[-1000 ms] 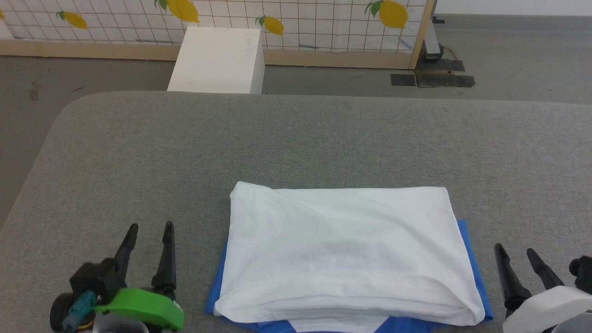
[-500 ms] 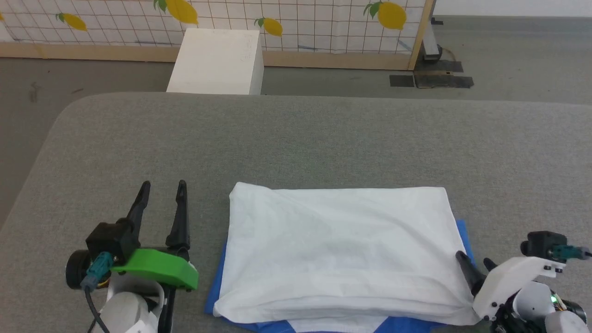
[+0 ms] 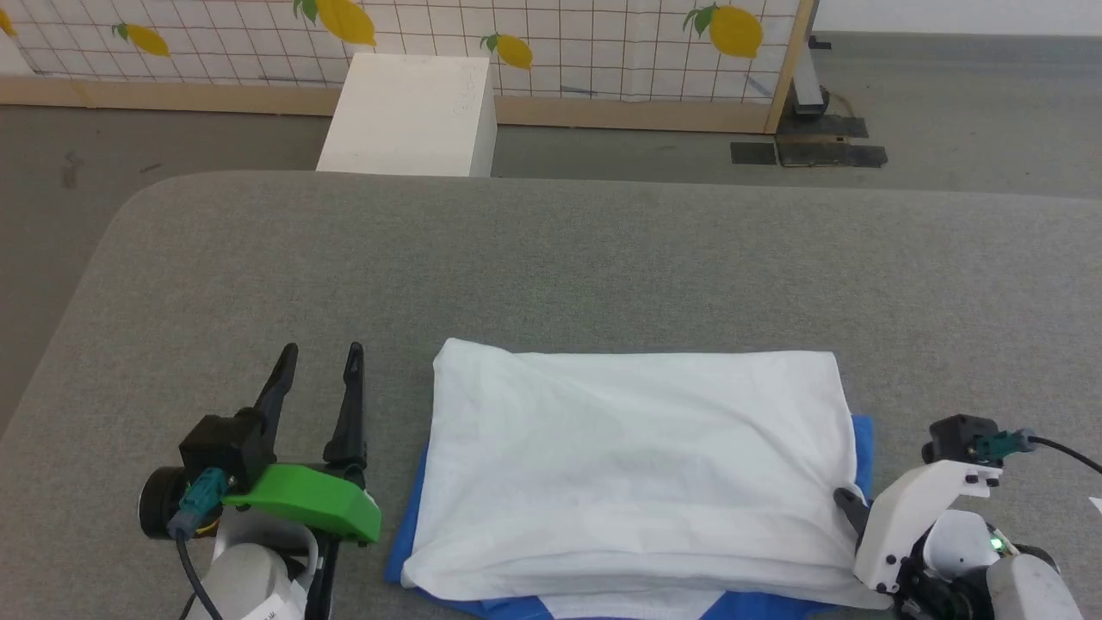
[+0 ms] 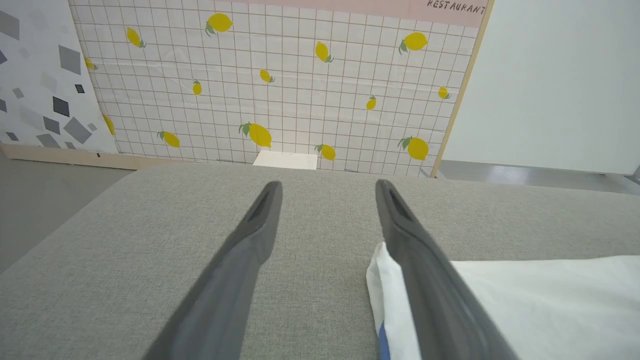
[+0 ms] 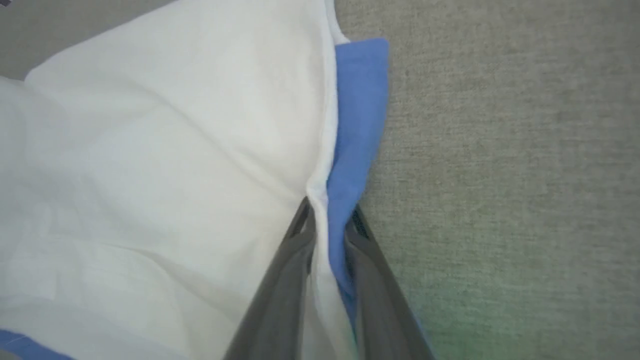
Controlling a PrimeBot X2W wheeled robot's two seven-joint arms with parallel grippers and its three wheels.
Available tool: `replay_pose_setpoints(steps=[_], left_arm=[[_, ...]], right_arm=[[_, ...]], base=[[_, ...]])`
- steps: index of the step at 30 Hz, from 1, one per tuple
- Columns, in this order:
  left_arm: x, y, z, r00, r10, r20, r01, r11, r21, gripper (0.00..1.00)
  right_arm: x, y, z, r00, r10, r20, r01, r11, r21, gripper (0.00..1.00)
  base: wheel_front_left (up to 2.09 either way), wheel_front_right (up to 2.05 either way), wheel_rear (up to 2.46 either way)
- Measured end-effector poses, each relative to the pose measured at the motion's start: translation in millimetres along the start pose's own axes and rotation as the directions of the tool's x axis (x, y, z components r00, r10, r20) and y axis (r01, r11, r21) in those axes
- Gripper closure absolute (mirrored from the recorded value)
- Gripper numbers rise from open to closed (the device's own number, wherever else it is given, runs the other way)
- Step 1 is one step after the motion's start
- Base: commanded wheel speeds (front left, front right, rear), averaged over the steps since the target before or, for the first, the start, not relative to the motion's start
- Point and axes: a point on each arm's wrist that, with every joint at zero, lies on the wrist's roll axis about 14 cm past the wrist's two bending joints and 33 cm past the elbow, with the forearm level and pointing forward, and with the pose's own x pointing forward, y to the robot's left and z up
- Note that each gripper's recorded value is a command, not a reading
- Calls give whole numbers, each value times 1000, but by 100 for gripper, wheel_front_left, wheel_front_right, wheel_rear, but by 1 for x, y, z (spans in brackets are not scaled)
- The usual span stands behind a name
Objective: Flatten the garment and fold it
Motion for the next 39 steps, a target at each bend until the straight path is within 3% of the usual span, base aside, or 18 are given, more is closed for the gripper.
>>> replay_pose_setpoints(steps=[8,14,19,24,28,33,39], left_arm=[[0,3,0,1000,13,1,-13,1000,-9,0],[1,2,-1,1000,17,2,-16,1000,-22,0],[2,2,-2,1000,19,2,-19,1000,-23,0],[2,0,-2,1000,12,3,-12,1000,-26,0],[3,-1,-2,1000,10,3,-10,1000,-26,0],[3,-2,-3,1000,2,2,-2,1000,-23,0],[3,0,-6,1000,8,-7,-8,1000,-20,0]], right_arm=[[-6,-12,7,996,-27,80,23,998,57,100],[-25,-56,26,967,-169,193,157,985,76,100],[-49,-98,38,918,-312,245,306,950,64,100],[-58,-100,47,905,-323,278,322,945,50,100],[-60,-79,55,918,-271,290,287,958,-14,100],[-66,-18,71,942,-101,320,147,981,-123,100],[-75,62,81,939,119,322,-26,960,-280,100]], base=[[0,0,0],[0,0,0],[0,0,0],[0,0,0],[0,0,0],[0,0,0],[0,0,0]])
